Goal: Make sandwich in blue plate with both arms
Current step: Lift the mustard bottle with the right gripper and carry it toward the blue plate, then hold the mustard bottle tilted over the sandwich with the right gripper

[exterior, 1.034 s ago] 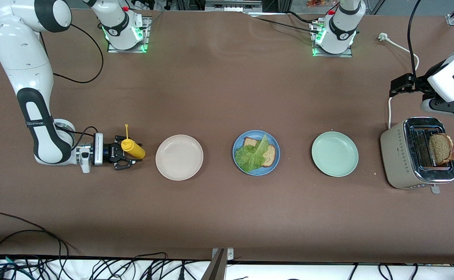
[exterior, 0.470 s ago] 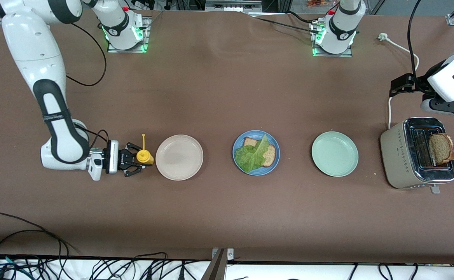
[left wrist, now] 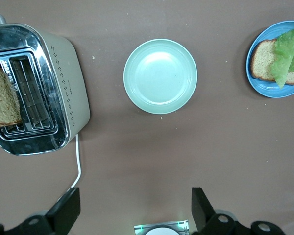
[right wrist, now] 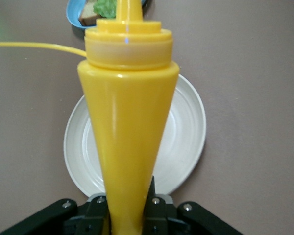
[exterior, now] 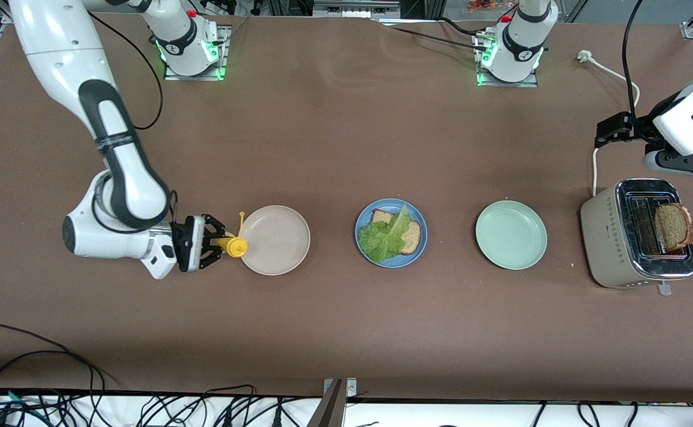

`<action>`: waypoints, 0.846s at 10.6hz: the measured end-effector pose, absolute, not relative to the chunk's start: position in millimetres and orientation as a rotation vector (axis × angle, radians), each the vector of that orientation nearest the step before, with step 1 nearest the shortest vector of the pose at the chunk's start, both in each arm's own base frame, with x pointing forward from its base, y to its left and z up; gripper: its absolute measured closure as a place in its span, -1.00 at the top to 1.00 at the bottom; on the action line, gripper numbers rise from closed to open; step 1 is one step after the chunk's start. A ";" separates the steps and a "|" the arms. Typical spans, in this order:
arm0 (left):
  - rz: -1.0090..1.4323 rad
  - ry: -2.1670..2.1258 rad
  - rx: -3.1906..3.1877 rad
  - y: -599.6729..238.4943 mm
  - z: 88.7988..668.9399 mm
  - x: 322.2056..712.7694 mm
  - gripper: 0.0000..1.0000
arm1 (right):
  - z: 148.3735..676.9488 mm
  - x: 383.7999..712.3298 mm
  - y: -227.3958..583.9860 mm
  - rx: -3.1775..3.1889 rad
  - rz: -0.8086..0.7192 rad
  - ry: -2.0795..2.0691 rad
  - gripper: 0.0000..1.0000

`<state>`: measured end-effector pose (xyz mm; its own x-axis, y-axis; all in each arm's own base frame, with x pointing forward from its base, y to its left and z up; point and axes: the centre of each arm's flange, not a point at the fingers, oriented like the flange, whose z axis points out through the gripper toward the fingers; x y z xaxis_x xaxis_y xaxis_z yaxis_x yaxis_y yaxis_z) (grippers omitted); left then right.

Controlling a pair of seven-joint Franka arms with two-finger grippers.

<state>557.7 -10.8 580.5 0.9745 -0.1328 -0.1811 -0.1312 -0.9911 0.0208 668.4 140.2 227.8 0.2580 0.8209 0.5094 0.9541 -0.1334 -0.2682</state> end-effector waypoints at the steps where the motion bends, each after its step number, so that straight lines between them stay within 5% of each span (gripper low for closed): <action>1: -0.286 -0.209 3.113 -10.9 580.5 557.7 1.00 | 243.2 664.6 164.2 -2.081 -0.229 -1.616 -0.59; 9: -0.292 -0.208 3.112 -10.7 580.4 557.3 1.00 | 318.1 608.6 348.4 -2.522 0.093 -1.949 -0.59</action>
<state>557.3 -10.7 580.4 0.9739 -0.1327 -0.1843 -0.1310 -0.9911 0.0212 608.6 348.4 318.1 0.2517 0.9649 -0.0748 0.9676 -0.2523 0.0012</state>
